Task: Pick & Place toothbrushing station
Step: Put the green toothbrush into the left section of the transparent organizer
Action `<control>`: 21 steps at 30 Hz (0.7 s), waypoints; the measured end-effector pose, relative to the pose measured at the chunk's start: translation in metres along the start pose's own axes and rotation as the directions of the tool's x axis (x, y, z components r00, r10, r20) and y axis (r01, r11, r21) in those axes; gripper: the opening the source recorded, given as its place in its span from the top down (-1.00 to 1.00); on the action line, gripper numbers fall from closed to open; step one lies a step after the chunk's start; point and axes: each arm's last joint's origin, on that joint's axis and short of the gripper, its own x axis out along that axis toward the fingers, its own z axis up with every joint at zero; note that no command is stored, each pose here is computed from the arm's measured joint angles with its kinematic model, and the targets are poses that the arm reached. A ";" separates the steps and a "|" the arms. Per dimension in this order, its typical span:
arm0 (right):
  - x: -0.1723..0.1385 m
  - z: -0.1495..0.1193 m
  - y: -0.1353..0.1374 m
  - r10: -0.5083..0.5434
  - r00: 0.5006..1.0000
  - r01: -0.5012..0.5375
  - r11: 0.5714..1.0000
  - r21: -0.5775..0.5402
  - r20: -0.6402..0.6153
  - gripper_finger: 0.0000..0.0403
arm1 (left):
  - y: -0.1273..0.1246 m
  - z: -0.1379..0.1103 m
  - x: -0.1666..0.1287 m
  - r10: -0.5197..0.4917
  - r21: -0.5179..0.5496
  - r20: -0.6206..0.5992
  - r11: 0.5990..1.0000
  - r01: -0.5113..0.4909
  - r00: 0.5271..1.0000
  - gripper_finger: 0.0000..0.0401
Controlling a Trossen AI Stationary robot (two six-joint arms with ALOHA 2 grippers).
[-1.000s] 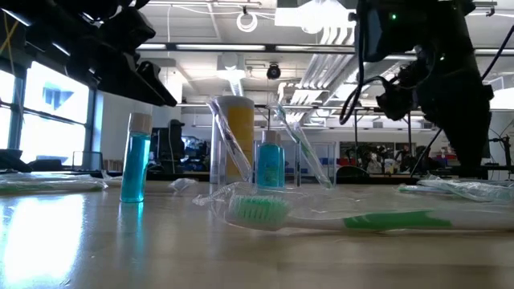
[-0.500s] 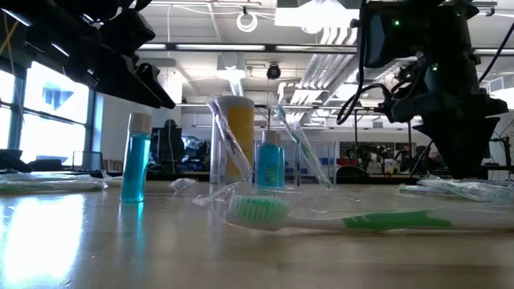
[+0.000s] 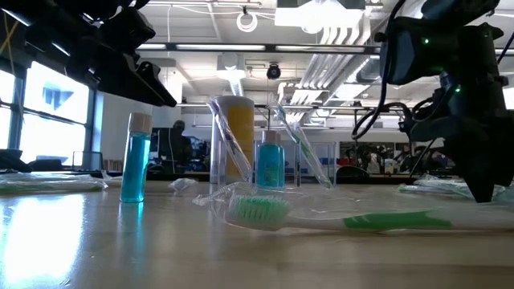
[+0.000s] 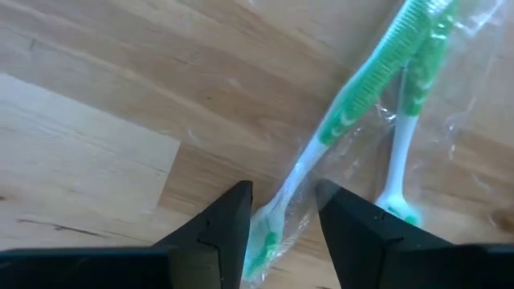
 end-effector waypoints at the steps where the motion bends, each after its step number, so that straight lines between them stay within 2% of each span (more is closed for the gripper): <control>1: 0.001 0.000 -0.001 0.000 1.000 0.000 1.000 -0.014 0.003 0.30 | 0.000 0.000 0.000 0.000 0.000 0.000 1.000 0.000 1.000 -0.22; 4: 0.001 0.001 -0.002 -0.020 0.999 0.022 0.997 -0.074 0.036 0.31 | 0.000 0.000 0.000 0.000 -0.007 0.000 1.000 0.000 1.000 -0.22; 7: 0.001 0.001 -0.002 -0.023 0.999 0.028 0.994 -0.107 0.048 0.40 | -0.001 0.000 0.000 -0.021 -0.026 0.004 0.999 0.021 1.000 -0.22; 14: 0.000 0.001 -0.002 -0.024 0.998 0.037 0.979 -0.200 0.065 0.93 | -0.004 0.001 0.000 -0.152 -0.121 0.033 0.980 0.155 0.988 -0.22; 19: -0.009 -0.003 0.004 -0.054 0.993 0.081 0.963 -0.259 0.108 0.96 | -0.005 0.001 0.000 -0.161 -0.122 0.039 0.979 0.164 0.986 -0.22; 21: -0.014 -0.005 0.004 -0.099 0.982 0.141 0.951 -0.275 0.163 0.97 | -0.004 0.002 0.000 -0.158 -0.121 0.049 0.979 0.163 0.986 -0.22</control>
